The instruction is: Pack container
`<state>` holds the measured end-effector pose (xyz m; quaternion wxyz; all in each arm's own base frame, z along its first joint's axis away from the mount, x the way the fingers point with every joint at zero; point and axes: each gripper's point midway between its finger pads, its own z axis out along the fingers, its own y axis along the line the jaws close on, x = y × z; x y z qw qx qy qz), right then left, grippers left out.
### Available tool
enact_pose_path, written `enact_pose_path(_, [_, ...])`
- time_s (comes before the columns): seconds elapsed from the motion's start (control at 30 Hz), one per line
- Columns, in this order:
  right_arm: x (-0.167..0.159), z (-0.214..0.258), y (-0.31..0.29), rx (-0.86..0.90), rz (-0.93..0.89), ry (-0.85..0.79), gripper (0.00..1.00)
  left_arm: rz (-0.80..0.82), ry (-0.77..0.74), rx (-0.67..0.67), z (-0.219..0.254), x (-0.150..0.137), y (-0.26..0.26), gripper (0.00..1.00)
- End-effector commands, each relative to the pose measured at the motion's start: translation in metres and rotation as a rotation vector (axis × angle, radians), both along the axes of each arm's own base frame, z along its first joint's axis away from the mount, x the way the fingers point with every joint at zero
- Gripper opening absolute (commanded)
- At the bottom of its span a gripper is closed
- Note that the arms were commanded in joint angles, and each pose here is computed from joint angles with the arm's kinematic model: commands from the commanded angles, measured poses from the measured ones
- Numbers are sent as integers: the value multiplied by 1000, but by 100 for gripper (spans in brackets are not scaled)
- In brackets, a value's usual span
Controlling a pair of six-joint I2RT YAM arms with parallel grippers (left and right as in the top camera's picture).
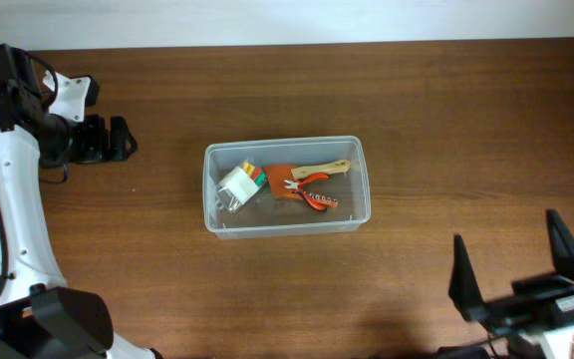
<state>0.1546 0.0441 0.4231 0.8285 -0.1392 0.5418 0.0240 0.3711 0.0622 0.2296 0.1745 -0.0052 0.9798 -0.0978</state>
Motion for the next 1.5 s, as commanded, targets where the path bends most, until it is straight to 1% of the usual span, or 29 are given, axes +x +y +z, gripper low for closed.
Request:
enact_pose_path(0.0, [13, -21, -11, 41, -53, -21, 99, 9, -15, -13, 4, 3, 0, 99])
enact_pose_path(0.23, [32, -52, -18, 61, -92, -90, 99, 9, -15, -13, 4, 3, 0, 99])
enact_pose_path(0.33, [34, -65, -22, 72, -110, -124, 99, 9, -15, -13, 4, 3, 0, 99])
enact_pose_path(0.47, [40, -76, -24, 76, -122, -118, 99, 9, -15, -13, 4, 3, 0, 99])
enact_pose_path(0.57, [44, -84, -24, 75, -124, -99, 99, 9, -15, -13, 4, 3, 0, 99])
enact_pose_path(0.8, [56, -107, -37, 104, -195, -44, 98, 9, -15, -13, 4, 3, 0, 99])
enact_pose_path(1.27, [82, -177, -37, 89, -201, 107, 99, 9, -15, -13, 4, 3, 0, 99])
enact_pose_path(1.47, [89, -206, -37, 76, -204, 229, 99, 9, -15, -13, 4, 3, 0, 99])
